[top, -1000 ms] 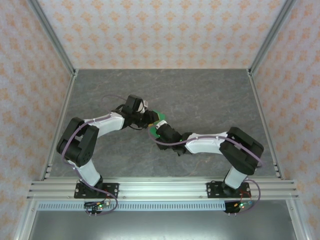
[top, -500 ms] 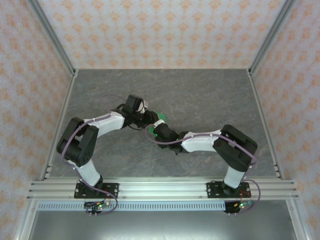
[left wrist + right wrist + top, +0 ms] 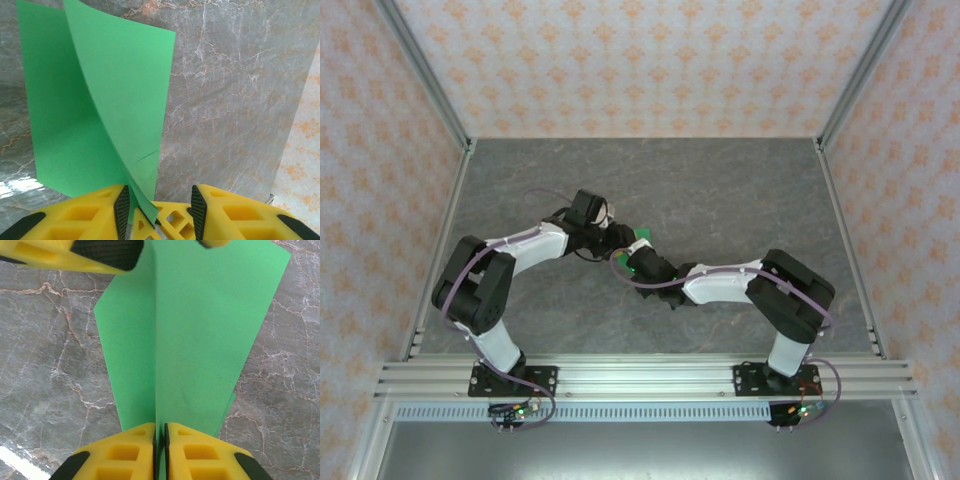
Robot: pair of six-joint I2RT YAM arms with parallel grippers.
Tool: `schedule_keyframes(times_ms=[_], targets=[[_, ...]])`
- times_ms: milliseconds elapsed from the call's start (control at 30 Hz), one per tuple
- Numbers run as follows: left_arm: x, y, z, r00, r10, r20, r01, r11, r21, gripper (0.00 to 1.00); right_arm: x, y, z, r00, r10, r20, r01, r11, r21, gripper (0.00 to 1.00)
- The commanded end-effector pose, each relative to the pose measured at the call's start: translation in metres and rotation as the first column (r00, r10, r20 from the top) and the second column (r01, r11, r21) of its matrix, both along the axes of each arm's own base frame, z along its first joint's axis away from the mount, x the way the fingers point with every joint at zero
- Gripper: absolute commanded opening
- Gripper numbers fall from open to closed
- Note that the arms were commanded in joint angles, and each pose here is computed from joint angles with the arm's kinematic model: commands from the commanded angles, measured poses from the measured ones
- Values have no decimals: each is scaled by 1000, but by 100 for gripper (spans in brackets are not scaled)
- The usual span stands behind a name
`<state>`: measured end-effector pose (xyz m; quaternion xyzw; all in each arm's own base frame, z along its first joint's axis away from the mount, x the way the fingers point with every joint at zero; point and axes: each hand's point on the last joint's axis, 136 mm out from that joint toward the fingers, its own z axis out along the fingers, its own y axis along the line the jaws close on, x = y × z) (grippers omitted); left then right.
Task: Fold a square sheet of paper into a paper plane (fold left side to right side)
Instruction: Fourth fold the wing at the center of the table.
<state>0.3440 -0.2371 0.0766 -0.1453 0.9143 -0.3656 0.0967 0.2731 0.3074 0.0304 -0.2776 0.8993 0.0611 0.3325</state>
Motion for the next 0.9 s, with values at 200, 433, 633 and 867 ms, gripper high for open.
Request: schedule_keyframes(times_ms=[200,433,633,867], targets=[[3,26,39,996,31,88,-35,999,37,50,0,-2,0,999,-11,-47,13,999,42,8],[3,60,49,990,84,113,-92,993,69,54,1,-1,0,996,-10,-86,17,997,81,8],[-3,64,38,993,81,85,-86,994,61,51,0,2,5,988,8,-157,18,987,162,7],[-13,49,9,999,39,27,-40,998,43,41,4,6,13,972,15,-234,50,962,267,7]])
